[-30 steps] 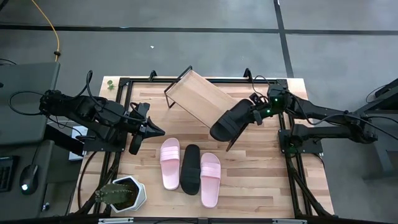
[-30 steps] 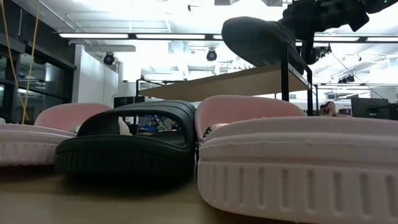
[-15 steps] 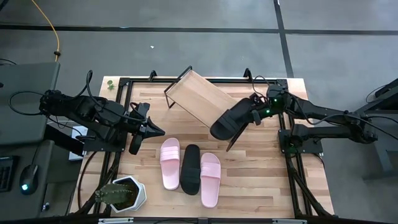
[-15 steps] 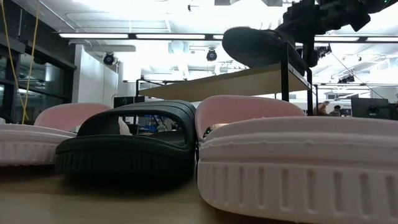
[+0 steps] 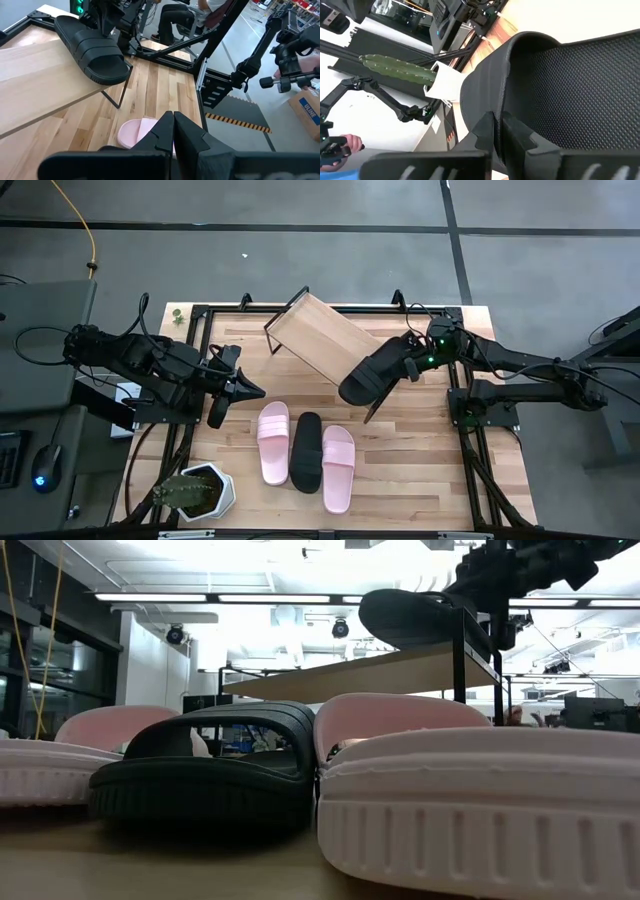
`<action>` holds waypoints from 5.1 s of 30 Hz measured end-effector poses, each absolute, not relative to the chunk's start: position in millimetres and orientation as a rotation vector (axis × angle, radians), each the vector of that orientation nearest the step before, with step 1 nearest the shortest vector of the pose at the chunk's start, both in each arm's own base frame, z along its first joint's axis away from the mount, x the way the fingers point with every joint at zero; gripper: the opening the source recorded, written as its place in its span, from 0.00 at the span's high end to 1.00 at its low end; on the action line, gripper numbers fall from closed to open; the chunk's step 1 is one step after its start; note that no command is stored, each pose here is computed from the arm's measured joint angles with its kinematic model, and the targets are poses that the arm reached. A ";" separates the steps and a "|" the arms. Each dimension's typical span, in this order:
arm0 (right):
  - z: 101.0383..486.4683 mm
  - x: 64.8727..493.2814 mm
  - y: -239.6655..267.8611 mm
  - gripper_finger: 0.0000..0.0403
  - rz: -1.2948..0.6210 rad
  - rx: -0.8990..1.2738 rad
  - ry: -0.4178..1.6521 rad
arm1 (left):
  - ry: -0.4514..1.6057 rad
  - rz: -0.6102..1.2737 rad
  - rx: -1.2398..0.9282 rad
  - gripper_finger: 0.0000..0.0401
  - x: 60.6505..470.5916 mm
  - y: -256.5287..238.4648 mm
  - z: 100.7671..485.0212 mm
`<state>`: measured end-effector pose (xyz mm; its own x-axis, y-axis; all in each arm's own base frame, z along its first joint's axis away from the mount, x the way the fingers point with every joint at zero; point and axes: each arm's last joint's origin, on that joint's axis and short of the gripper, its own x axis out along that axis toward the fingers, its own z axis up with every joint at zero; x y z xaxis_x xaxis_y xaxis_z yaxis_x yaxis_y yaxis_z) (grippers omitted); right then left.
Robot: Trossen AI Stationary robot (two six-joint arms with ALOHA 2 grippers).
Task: Pick and place slides into the shelf
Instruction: Put the right black slide on the shelf, then put the black slide on the shelf
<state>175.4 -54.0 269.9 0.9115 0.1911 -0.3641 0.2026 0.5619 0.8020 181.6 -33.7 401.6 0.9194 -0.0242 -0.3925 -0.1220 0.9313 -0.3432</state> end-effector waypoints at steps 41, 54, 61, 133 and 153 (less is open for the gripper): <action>358.7 166.0 -57.0 0.64 -0.091 0.847 0.275 | 0.412 0.053 -0.368 1.00 181.1 -33.6 400.8; 375.4 175.6 -23.5 0.64 -0.069 0.818 0.218 | 0.571 -0.156 -0.430 1.00 209.0 -47.0 383.0; 368.9 187.7 -8.4 0.64 -0.022 0.831 0.286 | 0.692 -0.268 -0.359 0.97 242.3 -77.5 355.8; 350.9 220.5 16.2 0.64 0.057 0.813 0.401 | 0.995 -0.133 -0.593 0.55 339.6 -44.8 182.4; 351.0 220.5 16.4 0.64 0.064 0.818 0.403 | 1.069 -0.351 -0.714 0.55 354.1 -52.9 148.0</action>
